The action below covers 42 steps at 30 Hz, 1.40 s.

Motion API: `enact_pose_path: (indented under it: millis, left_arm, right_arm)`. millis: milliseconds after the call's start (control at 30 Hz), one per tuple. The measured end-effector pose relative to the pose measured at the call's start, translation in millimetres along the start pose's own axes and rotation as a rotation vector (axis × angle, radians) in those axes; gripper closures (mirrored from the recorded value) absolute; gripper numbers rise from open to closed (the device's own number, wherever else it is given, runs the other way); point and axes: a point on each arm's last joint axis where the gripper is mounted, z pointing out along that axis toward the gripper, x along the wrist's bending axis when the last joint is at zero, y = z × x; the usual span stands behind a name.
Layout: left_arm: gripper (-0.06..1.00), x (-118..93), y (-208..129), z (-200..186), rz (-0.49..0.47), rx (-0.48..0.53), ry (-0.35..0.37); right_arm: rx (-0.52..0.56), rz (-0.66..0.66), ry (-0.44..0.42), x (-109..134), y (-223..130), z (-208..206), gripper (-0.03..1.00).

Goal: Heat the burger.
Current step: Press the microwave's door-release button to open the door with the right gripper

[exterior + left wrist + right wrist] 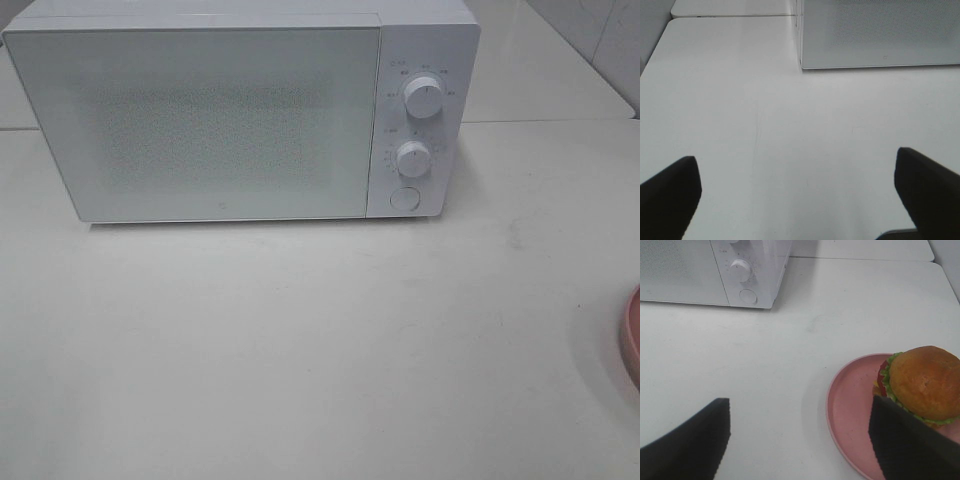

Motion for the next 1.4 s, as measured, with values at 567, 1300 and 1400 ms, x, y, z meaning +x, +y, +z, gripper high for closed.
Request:
enact_pose_path:
  millis: [567, 1300, 1400]
  left_arm:
    - [-0.03, 0.0, 0.0, 0.0, 0.000, 0.000, 0.000]
    - [-0.03, 0.0, 0.0, 0.0, 0.000, 0.000, 0.000]
    - [-0.03, 0.0, 0.0, 0.0, 0.000, 0.000, 0.000]
  right_arm:
    - [0.000, 0.000, 0.000, 0.0, 0.0, 0.0, 0.22]
    - [0.093, 0.008, -0.001, 2.1, 45.4, 44.2, 0.22]
    - [0.087, 0.010, 0.000, 2.6, 53.3, 55.4, 0.22]
